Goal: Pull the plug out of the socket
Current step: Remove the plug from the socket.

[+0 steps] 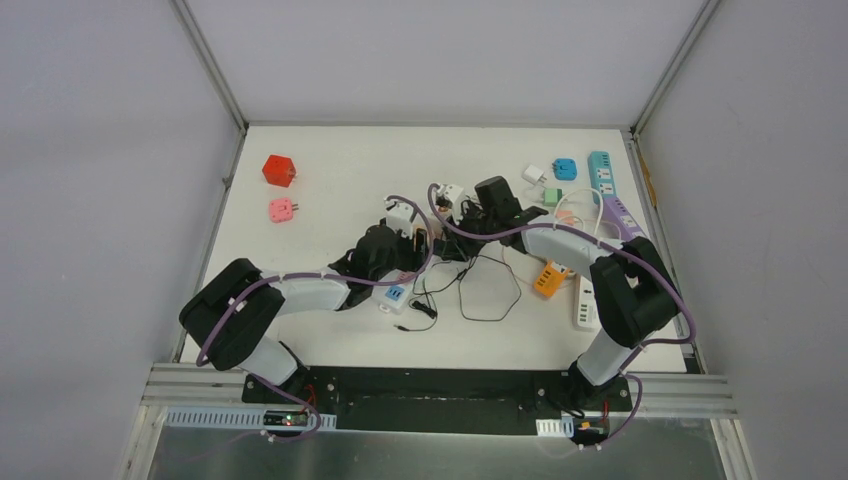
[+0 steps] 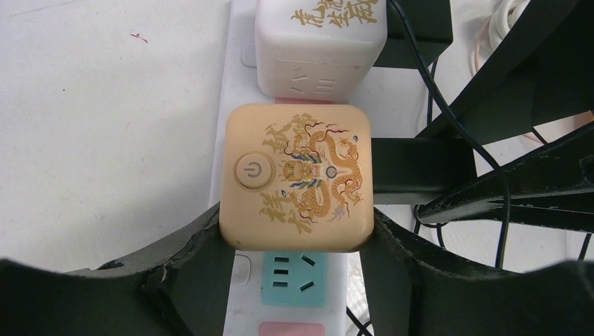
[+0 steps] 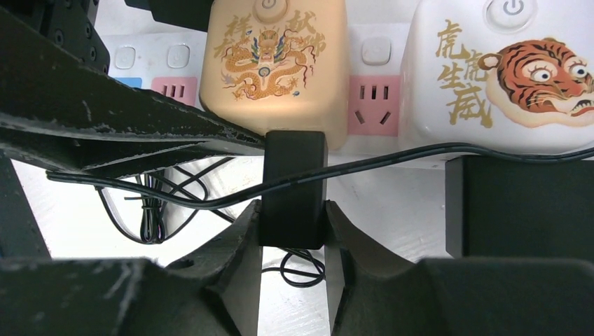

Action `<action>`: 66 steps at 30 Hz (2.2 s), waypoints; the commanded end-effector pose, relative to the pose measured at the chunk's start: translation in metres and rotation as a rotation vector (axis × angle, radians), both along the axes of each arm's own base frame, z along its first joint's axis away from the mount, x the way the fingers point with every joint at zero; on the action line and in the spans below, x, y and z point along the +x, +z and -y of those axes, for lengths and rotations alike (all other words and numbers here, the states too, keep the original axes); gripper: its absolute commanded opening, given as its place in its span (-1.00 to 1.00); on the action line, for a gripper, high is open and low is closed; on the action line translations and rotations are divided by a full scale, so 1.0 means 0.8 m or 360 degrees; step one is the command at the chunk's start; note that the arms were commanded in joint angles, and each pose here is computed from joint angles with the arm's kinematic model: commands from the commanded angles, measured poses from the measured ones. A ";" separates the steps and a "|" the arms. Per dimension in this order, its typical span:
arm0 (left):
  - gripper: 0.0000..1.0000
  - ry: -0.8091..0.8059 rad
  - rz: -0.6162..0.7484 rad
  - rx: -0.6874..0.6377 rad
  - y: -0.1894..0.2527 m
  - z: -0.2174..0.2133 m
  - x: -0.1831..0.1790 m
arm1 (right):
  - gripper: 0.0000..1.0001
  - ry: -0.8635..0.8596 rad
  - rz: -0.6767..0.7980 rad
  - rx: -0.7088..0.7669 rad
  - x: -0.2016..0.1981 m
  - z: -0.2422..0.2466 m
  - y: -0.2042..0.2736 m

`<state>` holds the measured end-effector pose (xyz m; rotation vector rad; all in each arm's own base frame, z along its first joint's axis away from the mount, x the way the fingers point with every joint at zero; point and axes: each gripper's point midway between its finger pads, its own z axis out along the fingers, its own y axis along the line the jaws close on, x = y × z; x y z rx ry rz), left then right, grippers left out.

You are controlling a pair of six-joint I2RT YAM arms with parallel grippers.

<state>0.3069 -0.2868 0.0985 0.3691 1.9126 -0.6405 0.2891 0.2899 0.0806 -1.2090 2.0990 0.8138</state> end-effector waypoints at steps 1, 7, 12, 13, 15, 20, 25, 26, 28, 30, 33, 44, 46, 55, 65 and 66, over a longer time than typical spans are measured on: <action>-0.43 -0.0078 -0.0182 -0.0065 -0.015 0.003 -0.033 | -0.90 -0.0021 0.0103 0.0064 0.016 -0.010 0.031; -0.04 -0.0036 -0.0181 -0.0054 -0.009 -0.008 -0.037 | -0.98 -0.0030 0.0099 0.0036 0.017 -0.009 0.025; 0.16 -0.0079 -0.0158 -0.0066 -0.004 -0.007 -0.041 | -0.99 -0.0027 0.0090 0.0029 0.017 -0.008 0.023; 0.21 -0.0091 -0.0158 -0.0065 -0.004 -0.007 -0.043 | -0.99 -0.0023 0.0087 0.0028 0.016 -0.009 0.022; 0.29 -0.0103 -0.0158 -0.0066 -0.004 -0.006 -0.044 | -1.00 -0.0022 0.0085 0.0028 0.016 -0.009 0.023; 0.41 -0.0119 -0.0159 -0.0064 -0.004 -0.006 -0.045 | -1.00 -0.0014 0.0074 0.0022 0.015 -0.009 0.020; 0.43 -0.0102 -0.0156 -0.0061 -0.003 -0.009 -0.044 | -1.00 -0.0005 0.0069 0.0018 0.013 -0.010 0.020; 0.43 -0.0097 -0.0150 -0.0064 -0.001 -0.010 -0.043 | -1.00 -0.0004 0.0067 0.0016 0.013 -0.010 0.019; 0.43 -0.0085 -0.0138 -0.0063 0.001 -0.012 -0.042 | -1.00 -0.0002 0.0060 0.0014 0.013 -0.009 0.018; 0.43 -0.0061 -0.0122 -0.0062 0.005 -0.015 -0.038 | -1.00 0.0001 0.0062 0.0015 0.013 -0.010 0.019; 0.37 -0.0023 -0.0107 -0.0057 0.010 -0.020 -0.032 | -1.00 0.0005 0.0058 0.0013 0.012 -0.010 0.018; 0.37 -0.0039 -0.0101 -0.0130 0.018 -0.008 -0.020 | -1.00 0.0013 0.0054 0.0011 0.011 -0.011 0.017; 0.37 -0.0051 -0.0115 -0.0161 0.016 -0.003 -0.019 | -1.00 0.0015 0.0052 0.0009 0.011 -0.011 0.016; 0.10 -0.0006 -0.0107 -0.0175 0.018 -0.004 -0.013 | -1.00 0.0020 0.0046 0.0006 0.010 -0.011 0.015; 0.43 0.0004 -0.0099 -0.0193 0.019 -0.004 -0.012 | -1.00 0.0029 0.0033 0.0004 0.008 -0.012 0.014; 0.44 0.0012 -0.0091 -0.0191 0.019 -0.005 -0.010 | -1.00 0.0028 0.0029 0.0005 0.008 -0.012 0.013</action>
